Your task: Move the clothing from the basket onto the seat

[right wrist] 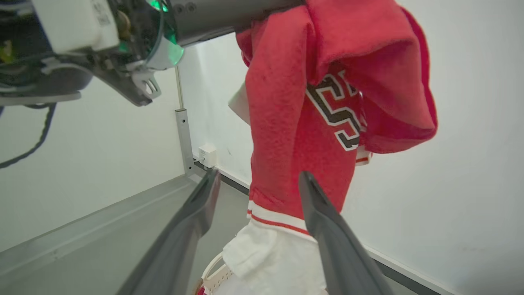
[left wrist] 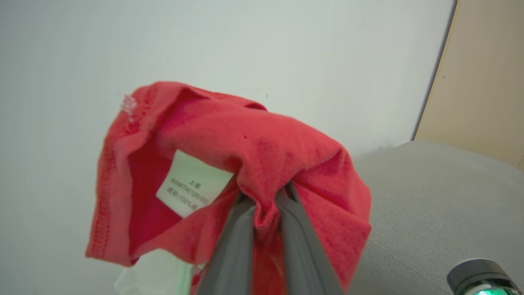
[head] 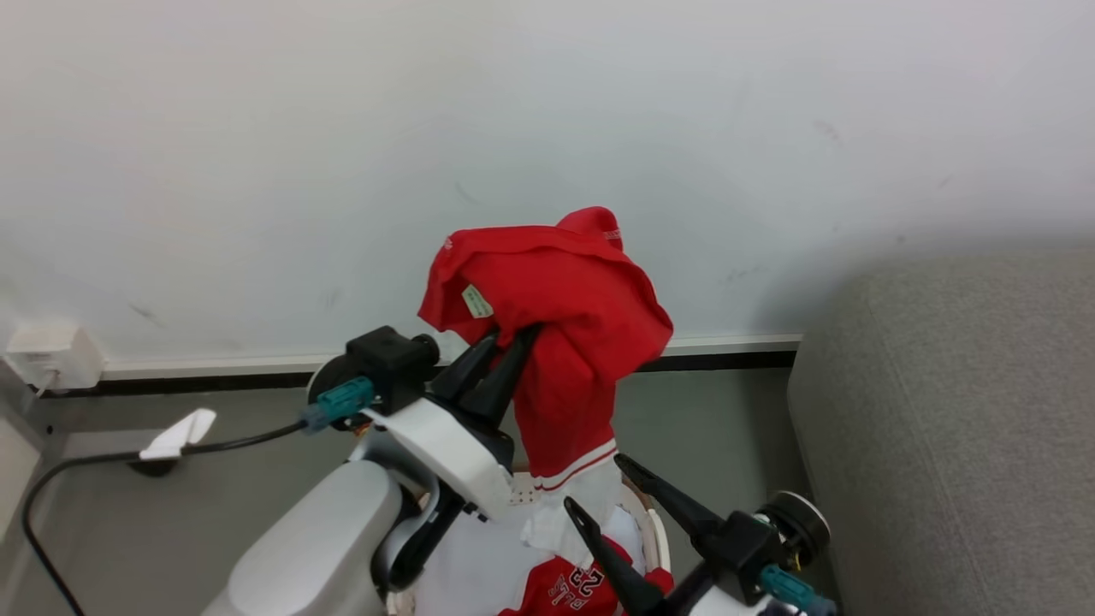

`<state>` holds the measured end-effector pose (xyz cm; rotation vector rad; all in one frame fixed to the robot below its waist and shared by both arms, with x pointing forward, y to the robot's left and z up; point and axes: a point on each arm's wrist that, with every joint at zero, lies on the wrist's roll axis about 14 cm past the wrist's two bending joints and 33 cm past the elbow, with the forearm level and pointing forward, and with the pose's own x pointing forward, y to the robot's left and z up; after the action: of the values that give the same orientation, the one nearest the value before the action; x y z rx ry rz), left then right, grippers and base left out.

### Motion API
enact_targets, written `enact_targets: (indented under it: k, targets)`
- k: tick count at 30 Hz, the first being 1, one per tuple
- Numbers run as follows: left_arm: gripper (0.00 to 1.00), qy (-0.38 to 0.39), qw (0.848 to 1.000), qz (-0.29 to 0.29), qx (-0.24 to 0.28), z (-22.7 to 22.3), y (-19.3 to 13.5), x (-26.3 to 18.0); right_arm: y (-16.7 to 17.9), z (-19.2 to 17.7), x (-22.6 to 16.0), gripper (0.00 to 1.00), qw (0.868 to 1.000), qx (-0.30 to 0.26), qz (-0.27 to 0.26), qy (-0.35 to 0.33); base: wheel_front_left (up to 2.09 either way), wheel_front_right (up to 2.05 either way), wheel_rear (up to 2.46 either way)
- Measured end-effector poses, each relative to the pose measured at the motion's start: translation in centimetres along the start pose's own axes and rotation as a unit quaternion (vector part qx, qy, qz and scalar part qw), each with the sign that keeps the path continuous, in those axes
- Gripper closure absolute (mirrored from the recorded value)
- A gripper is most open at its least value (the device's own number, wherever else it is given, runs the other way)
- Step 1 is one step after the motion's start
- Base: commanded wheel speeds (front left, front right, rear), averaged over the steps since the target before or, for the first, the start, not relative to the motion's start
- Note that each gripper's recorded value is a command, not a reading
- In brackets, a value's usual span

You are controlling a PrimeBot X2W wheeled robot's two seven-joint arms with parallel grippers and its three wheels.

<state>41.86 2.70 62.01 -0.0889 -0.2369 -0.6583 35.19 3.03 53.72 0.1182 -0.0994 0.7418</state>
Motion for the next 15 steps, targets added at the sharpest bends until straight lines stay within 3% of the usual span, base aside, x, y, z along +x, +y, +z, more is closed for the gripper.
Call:
enact_targets:
  k: [15]
  targets:
    - [1.00,0.003,1.000,-0.029,-0.005,0.3,-3.3,-1.5,0.8,-1.5,3.8,0.00,0.998,-0.010,0.045,0.040,0.00,0.00,0.00]
